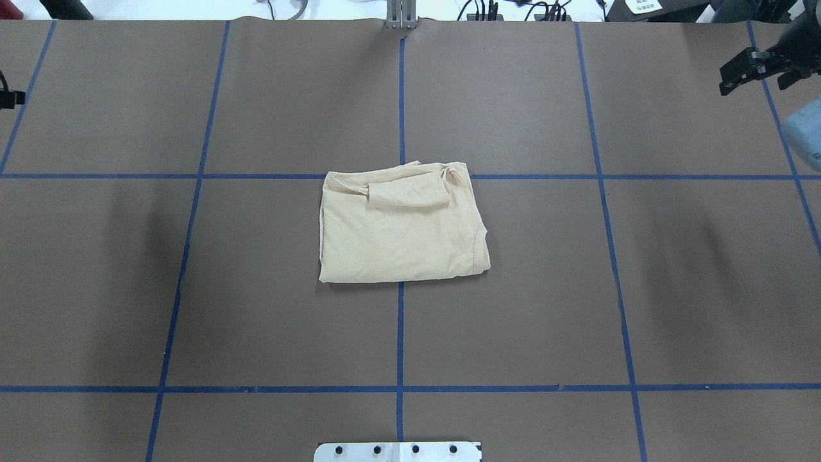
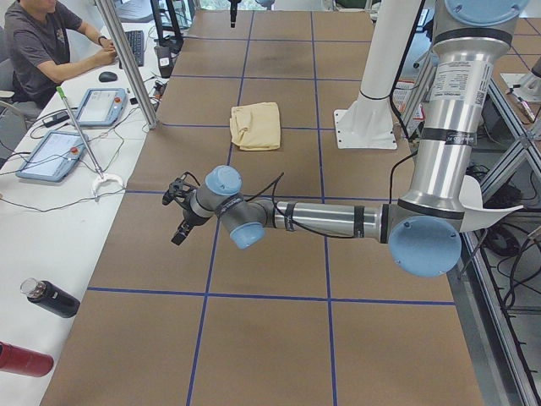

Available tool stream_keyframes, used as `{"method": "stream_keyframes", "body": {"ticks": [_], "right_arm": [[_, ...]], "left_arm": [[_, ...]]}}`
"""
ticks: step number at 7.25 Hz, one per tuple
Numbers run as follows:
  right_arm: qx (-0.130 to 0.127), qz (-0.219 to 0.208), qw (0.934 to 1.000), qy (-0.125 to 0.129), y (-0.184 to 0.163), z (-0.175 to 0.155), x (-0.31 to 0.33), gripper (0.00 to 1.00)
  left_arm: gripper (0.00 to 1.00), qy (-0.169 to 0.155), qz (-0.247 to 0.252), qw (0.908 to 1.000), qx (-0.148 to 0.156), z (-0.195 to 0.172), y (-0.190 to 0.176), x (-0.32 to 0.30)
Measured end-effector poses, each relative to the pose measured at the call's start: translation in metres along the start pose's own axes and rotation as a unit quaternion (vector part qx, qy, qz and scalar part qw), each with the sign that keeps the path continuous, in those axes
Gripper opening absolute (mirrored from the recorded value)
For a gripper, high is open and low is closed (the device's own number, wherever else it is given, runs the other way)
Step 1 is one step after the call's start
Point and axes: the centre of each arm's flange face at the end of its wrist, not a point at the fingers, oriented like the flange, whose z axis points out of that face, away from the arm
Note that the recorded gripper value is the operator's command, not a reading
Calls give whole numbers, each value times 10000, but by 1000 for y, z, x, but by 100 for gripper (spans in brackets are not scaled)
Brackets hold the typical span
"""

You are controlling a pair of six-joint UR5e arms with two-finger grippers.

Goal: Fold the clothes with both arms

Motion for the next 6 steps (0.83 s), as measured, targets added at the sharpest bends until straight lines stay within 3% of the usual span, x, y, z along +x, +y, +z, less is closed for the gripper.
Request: {"method": "stream_keyframes", "body": {"ticks": [2,5,6], "right_arm": [[-262,303,9990,183,29,18,45,100],[-561,538,9964,344,43,16,91,100],[-673,627,9952,337,46,8,108,100]], "left_arm": [[100,-206,362,9972,-621,-3,2,-11],[100,-162,1070,9808,-1622,-52,4,-73],[99,-205,1083,9762,-1866,-73,5,-97]]}}
